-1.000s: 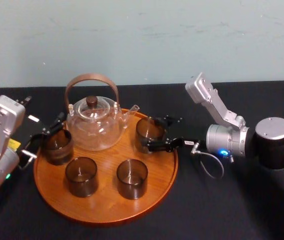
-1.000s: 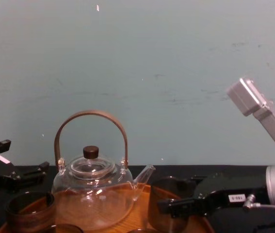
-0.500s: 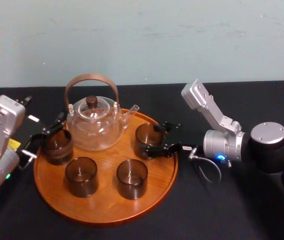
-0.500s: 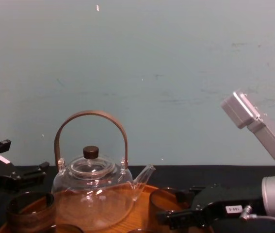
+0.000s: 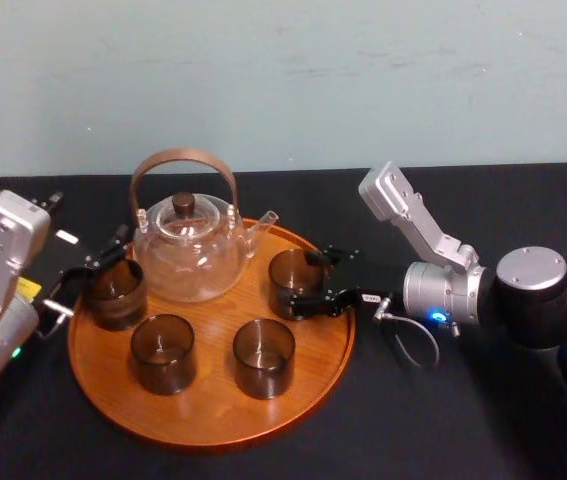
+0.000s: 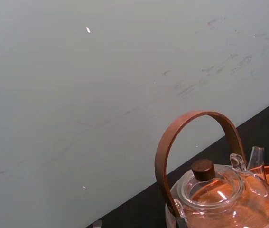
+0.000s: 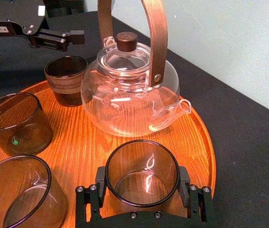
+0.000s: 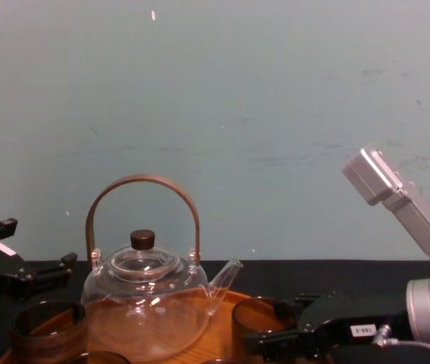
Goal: Pick up the glass from the table and place it on the tray.
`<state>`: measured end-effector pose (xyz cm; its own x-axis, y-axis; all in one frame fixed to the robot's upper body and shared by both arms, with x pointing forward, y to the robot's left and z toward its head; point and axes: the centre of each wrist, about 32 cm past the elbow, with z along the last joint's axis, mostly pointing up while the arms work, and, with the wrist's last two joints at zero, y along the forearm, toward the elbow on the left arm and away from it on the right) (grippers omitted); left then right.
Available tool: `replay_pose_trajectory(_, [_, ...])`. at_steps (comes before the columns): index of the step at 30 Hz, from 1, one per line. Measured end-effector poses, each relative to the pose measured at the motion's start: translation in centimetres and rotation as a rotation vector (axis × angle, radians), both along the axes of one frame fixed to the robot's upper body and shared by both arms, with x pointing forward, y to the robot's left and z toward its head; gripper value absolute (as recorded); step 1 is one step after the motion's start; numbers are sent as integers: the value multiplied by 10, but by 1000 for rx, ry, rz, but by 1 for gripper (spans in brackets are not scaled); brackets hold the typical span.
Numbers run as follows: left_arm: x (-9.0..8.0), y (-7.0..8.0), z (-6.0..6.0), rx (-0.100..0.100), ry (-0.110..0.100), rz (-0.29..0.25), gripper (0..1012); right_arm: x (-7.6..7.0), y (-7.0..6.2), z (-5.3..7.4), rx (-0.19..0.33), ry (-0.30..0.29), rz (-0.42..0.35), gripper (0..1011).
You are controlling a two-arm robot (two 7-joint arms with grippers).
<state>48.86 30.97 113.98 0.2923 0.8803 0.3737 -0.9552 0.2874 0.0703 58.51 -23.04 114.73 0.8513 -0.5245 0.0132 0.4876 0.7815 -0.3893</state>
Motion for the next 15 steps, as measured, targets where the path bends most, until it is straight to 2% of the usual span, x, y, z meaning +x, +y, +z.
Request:
replay_pose_trajectory(7, [0,0,0,0,0,0,1001,0,0,-1,-3,3,0,903])
replay_pose_trajectory(12, [0,0,0,0,0,0,1001,-1,0,-2,-10,9,-1,990])
replay_pose_trajectory(15, [0,0,0,0,0,0,1001,-1,-1,-2,-10,9,-1,1002])
